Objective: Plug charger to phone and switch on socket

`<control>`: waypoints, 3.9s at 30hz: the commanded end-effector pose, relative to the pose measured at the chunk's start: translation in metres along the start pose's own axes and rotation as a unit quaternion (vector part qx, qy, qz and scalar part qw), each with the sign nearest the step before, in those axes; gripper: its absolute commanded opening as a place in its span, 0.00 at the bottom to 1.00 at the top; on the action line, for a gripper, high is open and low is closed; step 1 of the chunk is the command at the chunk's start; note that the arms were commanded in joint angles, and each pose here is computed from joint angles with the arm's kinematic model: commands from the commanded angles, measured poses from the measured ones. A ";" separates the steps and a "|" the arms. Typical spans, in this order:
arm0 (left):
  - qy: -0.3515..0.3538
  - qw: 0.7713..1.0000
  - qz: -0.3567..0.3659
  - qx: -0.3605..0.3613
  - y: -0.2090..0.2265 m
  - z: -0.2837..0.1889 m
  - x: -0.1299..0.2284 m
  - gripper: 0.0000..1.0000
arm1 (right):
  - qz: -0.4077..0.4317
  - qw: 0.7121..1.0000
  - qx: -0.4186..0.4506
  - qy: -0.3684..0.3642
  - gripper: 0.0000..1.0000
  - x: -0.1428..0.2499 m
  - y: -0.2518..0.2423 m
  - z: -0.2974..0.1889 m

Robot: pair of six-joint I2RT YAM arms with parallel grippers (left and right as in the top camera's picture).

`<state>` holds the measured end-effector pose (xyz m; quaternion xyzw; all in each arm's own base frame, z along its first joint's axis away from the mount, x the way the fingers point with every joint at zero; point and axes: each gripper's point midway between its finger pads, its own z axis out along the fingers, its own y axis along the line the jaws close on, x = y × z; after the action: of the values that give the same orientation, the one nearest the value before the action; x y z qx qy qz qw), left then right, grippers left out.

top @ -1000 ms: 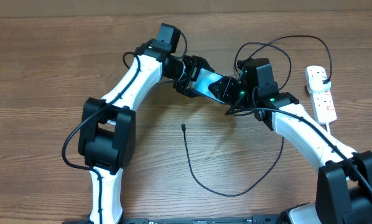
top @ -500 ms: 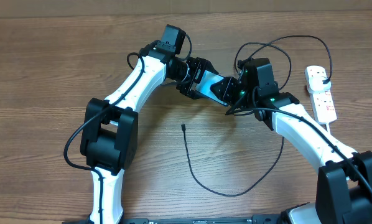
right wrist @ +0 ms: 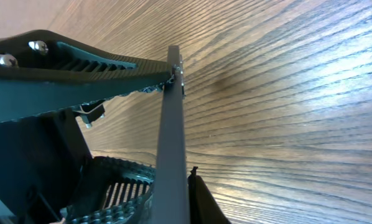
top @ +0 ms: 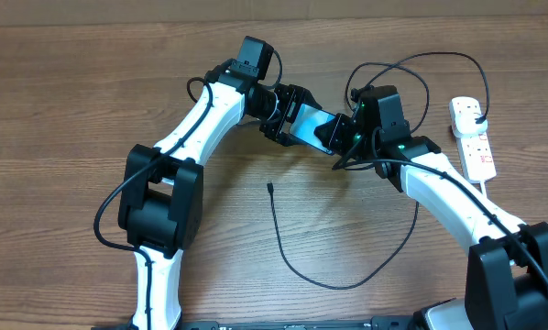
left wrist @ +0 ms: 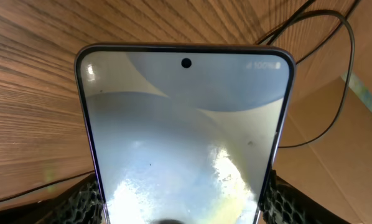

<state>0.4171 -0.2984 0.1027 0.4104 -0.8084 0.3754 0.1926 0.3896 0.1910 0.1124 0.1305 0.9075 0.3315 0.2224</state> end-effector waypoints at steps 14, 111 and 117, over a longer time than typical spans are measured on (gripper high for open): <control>0.025 1.000 0.015 0.006 -0.009 0.002 0.018 0.41 | 0.006 1.000 -0.021 -0.013 0.04 -0.015 0.010 -0.004; 0.030 0.942 0.175 0.285 -0.147 -0.077 0.017 0.04 | 0.311 0.914 -0.200 -0.165 0.04 -0.088 0.098 -0.085; 0.034 0.941 0.184 0.283 -0.146 -0.077 0.019 0.04 | 0.311 0.914 -0.200 -0.165 0.06 -0.088 0.098 -0.085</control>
<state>0.5317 -0.3024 0.2175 0.2950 -0.7248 0.6227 -0.0015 0.4354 0.1802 0.2451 0.4687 0.6629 0.5351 0.2336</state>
